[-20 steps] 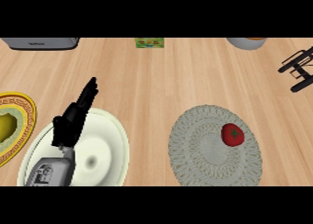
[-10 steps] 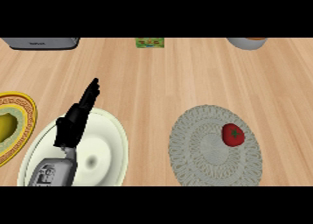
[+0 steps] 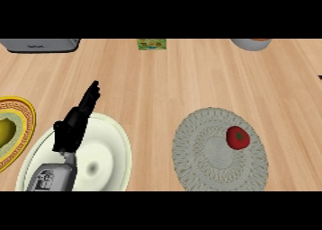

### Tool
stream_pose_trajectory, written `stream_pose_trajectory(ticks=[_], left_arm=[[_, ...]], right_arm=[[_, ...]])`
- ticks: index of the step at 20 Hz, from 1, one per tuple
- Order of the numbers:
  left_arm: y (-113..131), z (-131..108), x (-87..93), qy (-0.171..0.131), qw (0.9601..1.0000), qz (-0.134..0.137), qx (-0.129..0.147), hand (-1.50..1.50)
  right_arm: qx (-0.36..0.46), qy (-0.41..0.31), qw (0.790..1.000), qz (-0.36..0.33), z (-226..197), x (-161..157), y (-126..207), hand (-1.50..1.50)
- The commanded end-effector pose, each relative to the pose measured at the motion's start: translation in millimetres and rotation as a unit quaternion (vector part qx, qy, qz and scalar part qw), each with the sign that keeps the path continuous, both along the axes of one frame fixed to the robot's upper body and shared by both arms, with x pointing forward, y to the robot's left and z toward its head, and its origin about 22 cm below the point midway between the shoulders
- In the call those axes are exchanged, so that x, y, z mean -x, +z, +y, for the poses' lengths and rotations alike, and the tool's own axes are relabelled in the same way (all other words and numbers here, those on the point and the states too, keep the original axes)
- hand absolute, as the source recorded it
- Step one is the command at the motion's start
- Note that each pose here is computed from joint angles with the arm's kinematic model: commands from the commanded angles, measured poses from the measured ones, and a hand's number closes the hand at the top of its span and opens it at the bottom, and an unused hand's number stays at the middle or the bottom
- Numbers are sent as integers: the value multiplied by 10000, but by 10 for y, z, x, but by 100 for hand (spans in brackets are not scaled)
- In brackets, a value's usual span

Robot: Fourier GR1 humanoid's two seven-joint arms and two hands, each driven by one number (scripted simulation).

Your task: Pick the can from the placemat and place it in the tiered shelf

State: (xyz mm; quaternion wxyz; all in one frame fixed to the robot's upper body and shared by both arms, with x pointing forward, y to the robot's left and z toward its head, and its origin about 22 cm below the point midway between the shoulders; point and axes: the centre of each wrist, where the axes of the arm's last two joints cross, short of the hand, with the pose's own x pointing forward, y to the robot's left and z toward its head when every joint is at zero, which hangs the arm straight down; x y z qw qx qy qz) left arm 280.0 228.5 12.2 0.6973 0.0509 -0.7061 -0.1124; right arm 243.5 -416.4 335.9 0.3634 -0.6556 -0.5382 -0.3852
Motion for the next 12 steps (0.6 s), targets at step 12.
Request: stream_pose_trajectory(ticks=[12], left_arm=[[-45,149,111,360,9993,133,5,0]], right_arm=[[-1114,-268,9893,904,-73,1702,-31,-150]])
